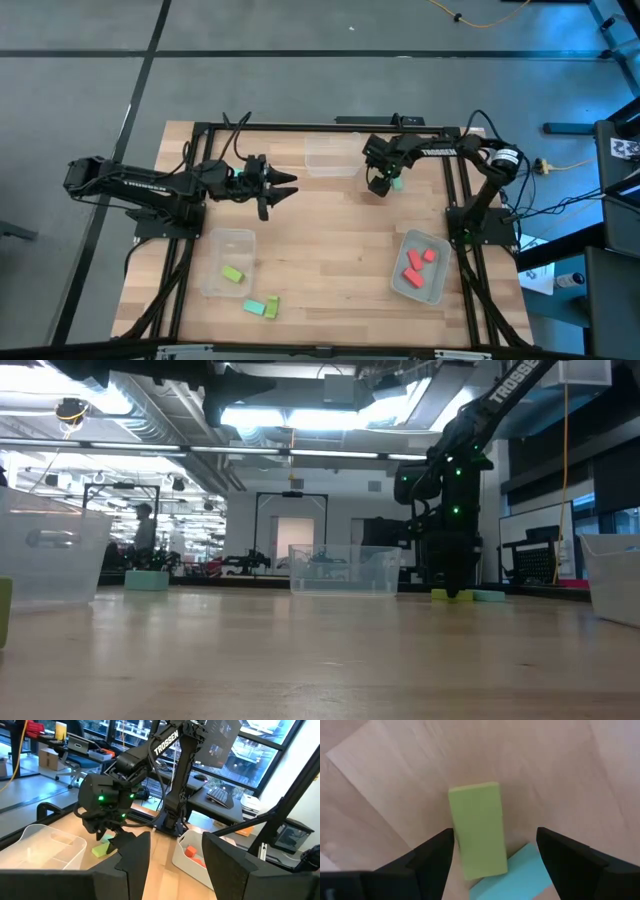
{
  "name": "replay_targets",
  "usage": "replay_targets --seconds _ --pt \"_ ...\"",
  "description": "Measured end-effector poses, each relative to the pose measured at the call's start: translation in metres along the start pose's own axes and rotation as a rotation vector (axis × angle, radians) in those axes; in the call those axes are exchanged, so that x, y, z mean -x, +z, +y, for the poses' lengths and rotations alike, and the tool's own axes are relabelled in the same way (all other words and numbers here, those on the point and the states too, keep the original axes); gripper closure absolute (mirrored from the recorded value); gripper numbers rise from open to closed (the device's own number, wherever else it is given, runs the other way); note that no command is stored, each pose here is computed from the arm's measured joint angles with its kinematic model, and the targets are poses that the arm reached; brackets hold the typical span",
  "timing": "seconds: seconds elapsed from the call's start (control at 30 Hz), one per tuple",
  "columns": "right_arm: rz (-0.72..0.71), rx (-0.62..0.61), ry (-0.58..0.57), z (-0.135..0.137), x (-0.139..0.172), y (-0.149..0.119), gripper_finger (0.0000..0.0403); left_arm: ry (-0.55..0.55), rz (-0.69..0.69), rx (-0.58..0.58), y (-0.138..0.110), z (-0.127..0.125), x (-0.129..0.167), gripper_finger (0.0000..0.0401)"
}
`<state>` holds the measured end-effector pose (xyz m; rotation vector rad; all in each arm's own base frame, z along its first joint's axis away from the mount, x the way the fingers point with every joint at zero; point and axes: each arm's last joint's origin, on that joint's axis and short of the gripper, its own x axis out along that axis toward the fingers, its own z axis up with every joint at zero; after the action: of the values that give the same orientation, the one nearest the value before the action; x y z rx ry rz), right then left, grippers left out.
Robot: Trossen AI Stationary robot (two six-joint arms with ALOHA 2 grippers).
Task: Sort & place blocks by color
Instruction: Put the top green block into the bottom transparent bin
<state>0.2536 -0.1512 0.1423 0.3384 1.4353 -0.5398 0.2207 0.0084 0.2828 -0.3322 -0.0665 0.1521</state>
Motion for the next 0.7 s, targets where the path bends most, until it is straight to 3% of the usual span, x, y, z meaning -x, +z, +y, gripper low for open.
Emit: replay_targets --seconds 0.43,0.57,0.7 --pt "-0.004 0.055 0.062 0.0018 0.0001 0.0003 0.0123 0.015 -0.005 0.0 0.0002 0.0004 0.0 0.0229" --pt "-0.004 0.062 0.062 0.0018 0.0001 0.0003 0.0166 0.015 -0.005 0.0 0.0001 0.0005 0.0 0.0229" --pt "-0.003 0.061 0.062 0.0018 0.0001 0.0003 0.0236 0.015 -0.005 0.0 0.0002 0.0005 0.0 0.0229"
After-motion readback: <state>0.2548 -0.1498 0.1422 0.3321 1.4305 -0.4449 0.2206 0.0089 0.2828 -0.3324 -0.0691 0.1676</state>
